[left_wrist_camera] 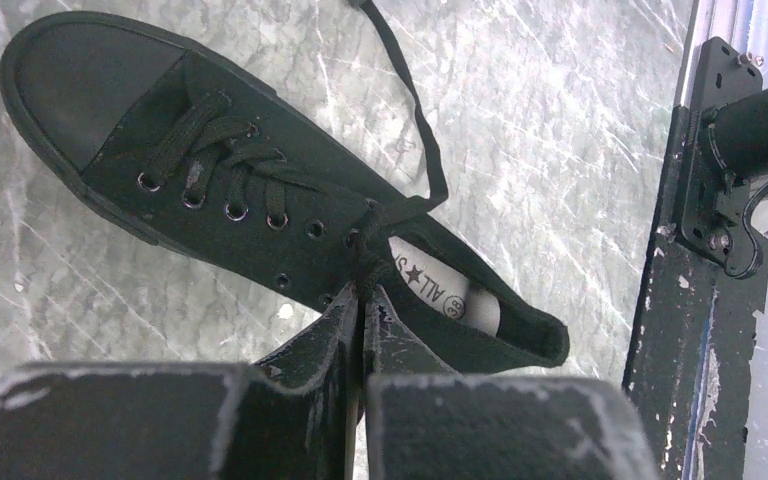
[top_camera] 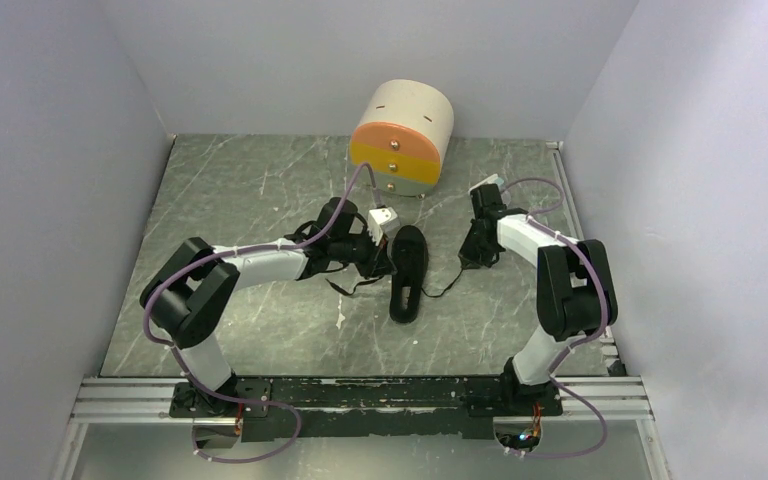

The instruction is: Tie the shoes

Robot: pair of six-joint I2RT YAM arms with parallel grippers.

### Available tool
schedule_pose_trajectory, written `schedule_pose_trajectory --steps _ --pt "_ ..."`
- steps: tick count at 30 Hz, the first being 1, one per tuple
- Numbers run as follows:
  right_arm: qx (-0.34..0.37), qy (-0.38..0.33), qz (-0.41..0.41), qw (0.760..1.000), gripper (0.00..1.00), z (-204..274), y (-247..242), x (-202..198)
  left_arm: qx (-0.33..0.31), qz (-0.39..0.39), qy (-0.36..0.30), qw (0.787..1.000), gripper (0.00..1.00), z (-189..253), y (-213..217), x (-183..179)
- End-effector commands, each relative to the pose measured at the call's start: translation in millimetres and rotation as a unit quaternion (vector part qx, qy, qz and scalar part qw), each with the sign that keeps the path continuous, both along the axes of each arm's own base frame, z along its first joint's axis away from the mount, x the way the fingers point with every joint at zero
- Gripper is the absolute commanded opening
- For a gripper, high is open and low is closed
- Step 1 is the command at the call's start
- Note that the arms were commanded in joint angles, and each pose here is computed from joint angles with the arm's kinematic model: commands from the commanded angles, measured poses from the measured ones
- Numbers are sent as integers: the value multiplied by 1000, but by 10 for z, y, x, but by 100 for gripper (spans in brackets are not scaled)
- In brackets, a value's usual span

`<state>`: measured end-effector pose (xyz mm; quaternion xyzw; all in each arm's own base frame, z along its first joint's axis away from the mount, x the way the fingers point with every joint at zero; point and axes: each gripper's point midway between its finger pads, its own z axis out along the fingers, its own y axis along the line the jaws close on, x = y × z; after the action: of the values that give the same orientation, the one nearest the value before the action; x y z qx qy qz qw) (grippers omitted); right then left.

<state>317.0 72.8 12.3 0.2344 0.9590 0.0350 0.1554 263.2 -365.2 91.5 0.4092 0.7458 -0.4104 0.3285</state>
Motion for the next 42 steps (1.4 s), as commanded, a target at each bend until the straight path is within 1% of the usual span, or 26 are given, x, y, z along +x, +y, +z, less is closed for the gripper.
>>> schedule_pose_trajectory --steps 1,4,6,8,11,13,15,17,19,22,23,25,28,29,32,33,35,39,40,42 --pt "38 -86 72 993 0 380 81 220 -21 -19 -12 1000 6 141 -61 -43" --pt "56 -136 134 980 0 601 185 236 -26 -20 -38 999 5 204 -80 15" --pt "93 -169 184 964 0 668 360 249 -28 -19 -45 998 5 210 -83 32" --pt "149 -190 210 947 0 865 593 307 -25 -17 -43 999 5 177 -78 36" --pt "204 -242 256 913 0 1291 983 426 -42 -26 -53 997 5 197 -108 24" --pt "240 -275 292 884 0 1532 1229 470 -64 -22 -74 995 5 253 -112 20" --pt "285 -276 321 860 0 1631 1463 481 -88 -20 -100 991 5 310 -99 5" --pt "321 -255 337 847 0 1617 1663 474 -107 -22 -128 986 5 366 -88 -8" --pt "349 -240 356 833 0 1611 1898 431 -104 -36 -160 981 5 359 -79 -1" --pt "396 -205 376 812 0 1553 2230 306 -104 -59 -181 976 5 355 -123 5" --pt "407 -189 382 808 0 1505 2323 269 -108 -65 -184 975 5 375 -139 -4" --pt "412 -155 384 812 0 1343 2468 252 -124 -68 -197 970 5 496 -173 -17" --pt "430 -98 398 805 0 1187 2675 142 -132 -78 -211 965 5 561 -208 -72" --pt "431 -72 400 806 0 1103 2710 93 -134 -83 -214 964 5 558 -215 -90" --pt "439 7 418 795 0 879 2774 -136 -127 -98 -225 961 5 476 -208 -110" --pt "438 35 415 797 0 812 2756 -216 -121 -103 -232 960 5 432 -203 -105" --pt "435 72 418 794 0 704 2708 -307 -111 -105 -238 959 5 333 -192 -83" --pt "436 121 421 786 0 594 2644 -493 -116 -96 -242 959 5 268 -160 10" --pt "436 129 416 788 0 566 2626 -527 -119 -94 -241 959 5 267 -156 26" --pt "443 139 410 785 2 545 2613 -593 -123 -96 -235 959 5 260 -172 32"
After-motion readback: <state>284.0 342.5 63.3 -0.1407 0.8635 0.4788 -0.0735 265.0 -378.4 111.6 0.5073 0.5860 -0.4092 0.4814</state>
